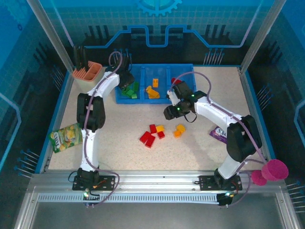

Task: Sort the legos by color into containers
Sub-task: Place the lego in the container.

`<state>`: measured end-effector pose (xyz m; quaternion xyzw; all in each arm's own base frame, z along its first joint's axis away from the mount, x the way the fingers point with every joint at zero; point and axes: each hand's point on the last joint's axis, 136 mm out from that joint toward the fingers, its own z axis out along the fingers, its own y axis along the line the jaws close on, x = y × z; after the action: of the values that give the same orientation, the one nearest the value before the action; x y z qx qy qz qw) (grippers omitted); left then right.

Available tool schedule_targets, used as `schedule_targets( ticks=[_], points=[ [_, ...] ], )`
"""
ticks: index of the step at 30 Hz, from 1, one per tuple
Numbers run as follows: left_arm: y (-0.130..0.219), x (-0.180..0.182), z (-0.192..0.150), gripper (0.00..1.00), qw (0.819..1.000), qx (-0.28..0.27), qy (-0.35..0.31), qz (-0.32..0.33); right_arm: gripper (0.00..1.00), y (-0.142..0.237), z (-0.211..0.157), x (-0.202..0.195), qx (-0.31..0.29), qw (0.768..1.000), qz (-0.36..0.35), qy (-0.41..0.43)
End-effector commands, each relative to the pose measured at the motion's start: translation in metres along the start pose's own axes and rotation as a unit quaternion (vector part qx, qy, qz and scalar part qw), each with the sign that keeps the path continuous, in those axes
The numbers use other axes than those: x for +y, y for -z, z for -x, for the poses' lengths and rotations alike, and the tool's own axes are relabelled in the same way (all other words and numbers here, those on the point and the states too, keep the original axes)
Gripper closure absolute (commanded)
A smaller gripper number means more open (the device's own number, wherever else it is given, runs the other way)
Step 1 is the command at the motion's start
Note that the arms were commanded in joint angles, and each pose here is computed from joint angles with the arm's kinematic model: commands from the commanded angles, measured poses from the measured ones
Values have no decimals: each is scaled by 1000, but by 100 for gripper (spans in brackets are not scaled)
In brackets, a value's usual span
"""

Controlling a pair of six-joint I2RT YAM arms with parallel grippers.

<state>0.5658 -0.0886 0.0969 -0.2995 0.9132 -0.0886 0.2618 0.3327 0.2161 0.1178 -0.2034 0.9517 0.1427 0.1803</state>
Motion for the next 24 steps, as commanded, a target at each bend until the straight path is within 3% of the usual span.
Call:
schedule_targets(
  ticks=[1,4,9,13,24],
  points=[
    [-3,-4,0,85,1000,15,1,-7,44,18,-25,-12,24,999,-42,-10],
    [-10,-4,-1,81,1000,15,1,-7,43,23,-36,-16,33,998,-50,-10],
    [-13,-5,1,60,1000,12,-2,-9,42,22,-49,-29,62,995,-79,7],
    [-8,-7,4,51,1000,8,-5,-12,42,13,-53,-36,74,993,-95,10],
    [30,-17,20,41,999,-25,-18,-41,42,-16,-65,-45,103,990,-92,7]
  ],
)
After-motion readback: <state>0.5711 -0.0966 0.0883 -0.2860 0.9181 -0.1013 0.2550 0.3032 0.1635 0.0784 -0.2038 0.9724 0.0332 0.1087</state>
